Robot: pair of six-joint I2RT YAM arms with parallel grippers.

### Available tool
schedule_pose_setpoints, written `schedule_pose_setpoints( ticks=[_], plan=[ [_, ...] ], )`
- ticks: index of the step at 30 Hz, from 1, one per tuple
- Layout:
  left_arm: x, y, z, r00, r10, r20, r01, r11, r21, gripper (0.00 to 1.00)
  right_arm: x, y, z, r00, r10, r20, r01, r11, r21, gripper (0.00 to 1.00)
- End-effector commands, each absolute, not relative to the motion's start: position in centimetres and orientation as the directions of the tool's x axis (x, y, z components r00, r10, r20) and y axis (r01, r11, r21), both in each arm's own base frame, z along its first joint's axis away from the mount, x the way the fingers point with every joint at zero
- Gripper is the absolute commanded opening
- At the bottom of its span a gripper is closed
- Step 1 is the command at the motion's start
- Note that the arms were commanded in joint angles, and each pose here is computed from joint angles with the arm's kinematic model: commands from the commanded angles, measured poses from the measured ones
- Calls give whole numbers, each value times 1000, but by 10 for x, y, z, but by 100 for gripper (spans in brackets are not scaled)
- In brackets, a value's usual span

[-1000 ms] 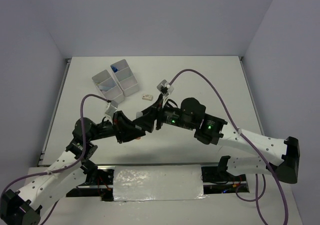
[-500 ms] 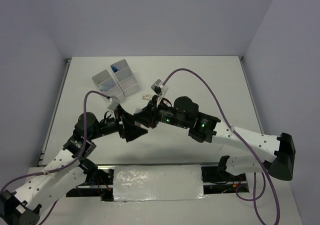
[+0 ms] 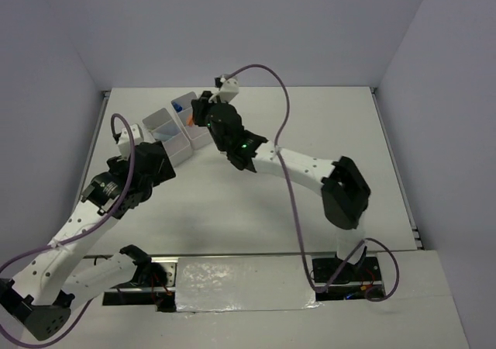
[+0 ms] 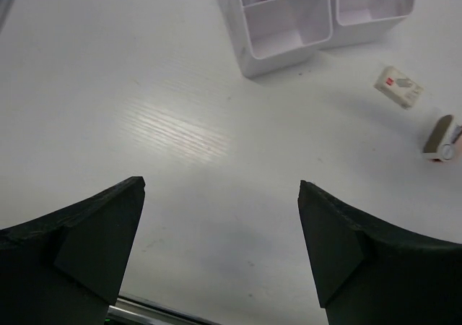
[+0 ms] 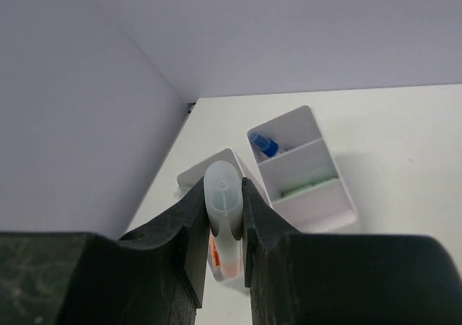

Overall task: Sort the stationery into containers
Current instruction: Place the pen in the storage box.

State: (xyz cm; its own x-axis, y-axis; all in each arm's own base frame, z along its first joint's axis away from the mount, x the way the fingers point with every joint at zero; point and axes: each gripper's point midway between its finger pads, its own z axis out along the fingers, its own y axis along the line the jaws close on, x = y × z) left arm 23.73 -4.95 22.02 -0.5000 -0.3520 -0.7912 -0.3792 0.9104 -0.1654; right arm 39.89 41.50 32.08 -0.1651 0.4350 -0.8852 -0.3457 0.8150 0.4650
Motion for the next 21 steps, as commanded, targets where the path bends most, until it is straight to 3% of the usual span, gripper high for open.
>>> schedule_pose_setpoints(
  ticks=[1, 5, 10, 21],
  plan=[
    [225, -16, 244, -489, -224, -843, -402, 916, -11, 99, 424, 452, 328, -105, 471, -876, -385, 793, 473, 0],
    [216, 8, 251, -401, -187, -897, -447, 894, 14, 99, 447, 481, 323, -83, 487, -869, -399, 783, 477, 0],
    [210, 33, 259, -291, -296, -910, -560, 824, -89, 99, 464, 512, 279, -140, 430, -892, -419, 790, 447, 0],
    [226, 16, 240, -384, -271, -883, -437, 896, -85, 99, 474, 539, 230, -183, 399, -899, -472, 766, 436, 9]
  ],
)
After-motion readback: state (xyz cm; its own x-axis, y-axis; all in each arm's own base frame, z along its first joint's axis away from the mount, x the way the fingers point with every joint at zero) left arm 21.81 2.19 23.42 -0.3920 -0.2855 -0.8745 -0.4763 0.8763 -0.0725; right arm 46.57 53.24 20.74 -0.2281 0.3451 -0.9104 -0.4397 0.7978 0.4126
